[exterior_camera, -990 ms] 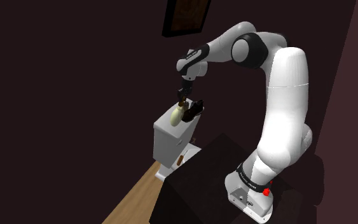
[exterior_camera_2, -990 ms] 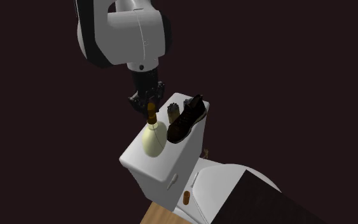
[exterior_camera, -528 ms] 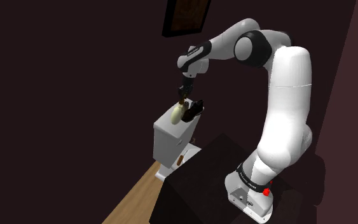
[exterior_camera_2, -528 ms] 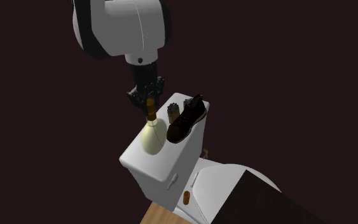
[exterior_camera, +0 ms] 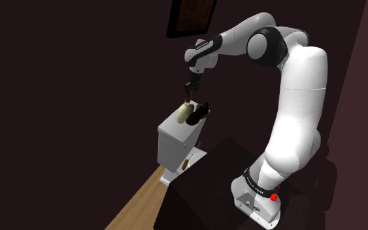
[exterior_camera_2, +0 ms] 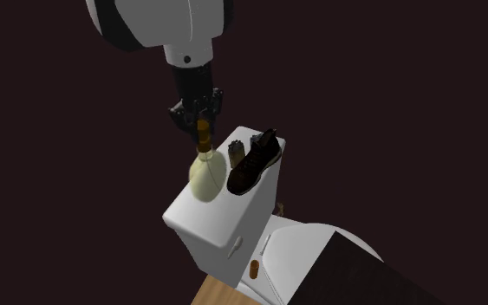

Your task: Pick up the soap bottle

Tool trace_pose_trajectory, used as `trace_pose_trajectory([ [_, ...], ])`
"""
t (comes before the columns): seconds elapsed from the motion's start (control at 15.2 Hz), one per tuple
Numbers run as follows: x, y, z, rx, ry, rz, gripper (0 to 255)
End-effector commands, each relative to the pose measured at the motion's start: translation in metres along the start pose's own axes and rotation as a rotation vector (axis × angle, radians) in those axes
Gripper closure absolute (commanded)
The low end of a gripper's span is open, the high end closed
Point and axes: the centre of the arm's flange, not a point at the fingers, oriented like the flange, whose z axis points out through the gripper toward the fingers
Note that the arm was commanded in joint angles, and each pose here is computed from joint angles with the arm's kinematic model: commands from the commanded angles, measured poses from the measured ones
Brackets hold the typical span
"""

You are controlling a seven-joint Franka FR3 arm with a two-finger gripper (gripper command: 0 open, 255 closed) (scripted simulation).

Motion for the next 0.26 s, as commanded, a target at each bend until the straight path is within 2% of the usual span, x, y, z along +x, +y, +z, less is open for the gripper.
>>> trace_pose_trajectory([
  [0.0,-0.0009,0.0001,-0.0106,0.0,0.0,0.0,255],
  [0.2,-0.0015,-0.0003,-0.0166,0.0,0.0,0.0,255],
])
